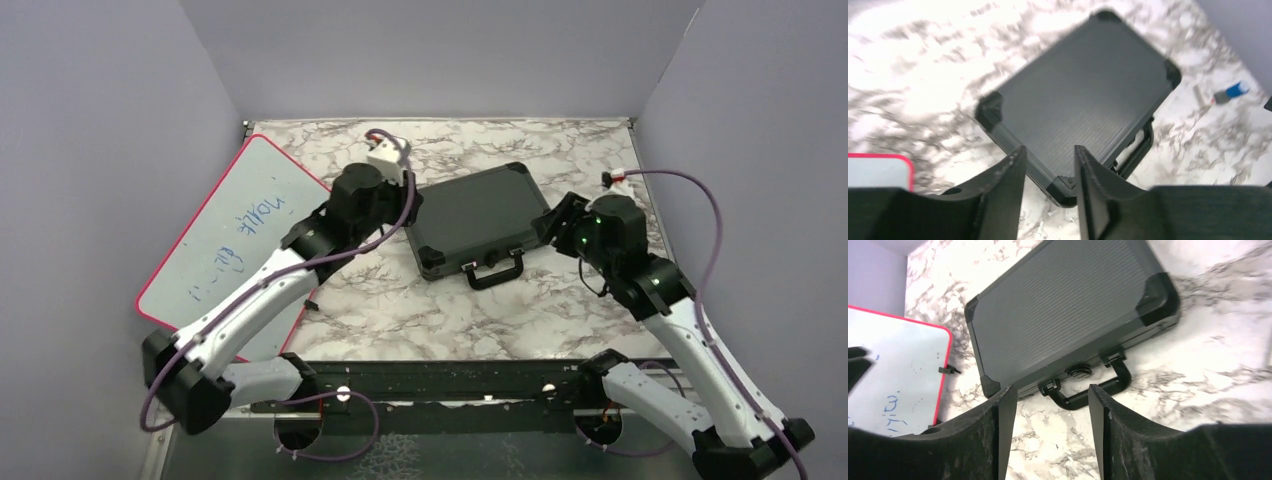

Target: Pack up texas hold em set

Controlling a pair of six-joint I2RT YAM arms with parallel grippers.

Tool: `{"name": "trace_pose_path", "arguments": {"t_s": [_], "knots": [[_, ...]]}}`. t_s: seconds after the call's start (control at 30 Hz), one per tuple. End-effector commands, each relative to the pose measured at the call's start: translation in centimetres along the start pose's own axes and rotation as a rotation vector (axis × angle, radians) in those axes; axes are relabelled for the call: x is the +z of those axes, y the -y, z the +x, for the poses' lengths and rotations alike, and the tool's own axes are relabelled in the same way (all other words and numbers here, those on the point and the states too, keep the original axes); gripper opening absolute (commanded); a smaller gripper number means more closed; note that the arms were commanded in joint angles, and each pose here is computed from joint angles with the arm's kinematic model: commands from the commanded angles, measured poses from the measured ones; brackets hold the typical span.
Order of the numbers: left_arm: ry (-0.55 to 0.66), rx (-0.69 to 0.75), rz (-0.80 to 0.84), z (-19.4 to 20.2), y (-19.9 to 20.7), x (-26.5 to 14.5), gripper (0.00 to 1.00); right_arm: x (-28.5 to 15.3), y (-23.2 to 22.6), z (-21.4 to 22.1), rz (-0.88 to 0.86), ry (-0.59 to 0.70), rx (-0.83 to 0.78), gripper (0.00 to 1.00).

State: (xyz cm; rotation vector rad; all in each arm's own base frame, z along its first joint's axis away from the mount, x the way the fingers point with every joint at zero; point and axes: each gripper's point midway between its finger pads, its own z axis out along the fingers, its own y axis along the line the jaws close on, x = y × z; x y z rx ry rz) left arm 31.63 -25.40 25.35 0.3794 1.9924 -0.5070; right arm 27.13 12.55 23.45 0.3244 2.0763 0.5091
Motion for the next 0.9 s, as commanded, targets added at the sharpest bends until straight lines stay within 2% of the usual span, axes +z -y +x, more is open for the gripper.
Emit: {"name": "trace_pose_path", "arguments": {"t_s": [0.0,0.07,0.17,0.27,0.37,0.43,0.67,0.87], "knots": [[0.204,0.03,-0.105,-4.1,-2.5,-6.2,0.48,-5.2,3.5,-1.4,0.168,0.023,-0.053,0.59],[0.261,0.03,-0.116,-4.8,-3.1,-8.8,0.6,-7.3,3.2,-3.0,0.155,0.07,-0.056,0.62],[0.319,0.021,-0.147,-5.0,-4.2,-12.6,0.69,-9.8,2.5,-4.4,0.102,0.127,-0.064,0.72],[0.348,-0.001,-0.194,-4.5,-5.6,-16.4,0.75,-12.1,1.7,-5.4,0.029,0.182,-0.092,0.78],[0.36,-0.014,-0.252,-3.9,-7.1,-19.8,0.91,-14.6,1.6,-6.4,-0.001,0.238,-0.084,0.83],[0.38,-0.017,-0.292,-3.9,-8.1,-22.3,0.97,-16.1,1.5,-7.1,-0.014,0.272,-0.08,0.85],[0.51,-0.052,-0.358,-5.5,-10.1,-29.4,0.99,-19.0,1.4,-8.5,-0.031,0.33,-0.07,0.85],[0.534,-0.051,-0.368,-6.2,-10.2,-30.3,0.99,-19.0,1.2,-8.4,-0.044,0.323,-0.056,0.85]]}}
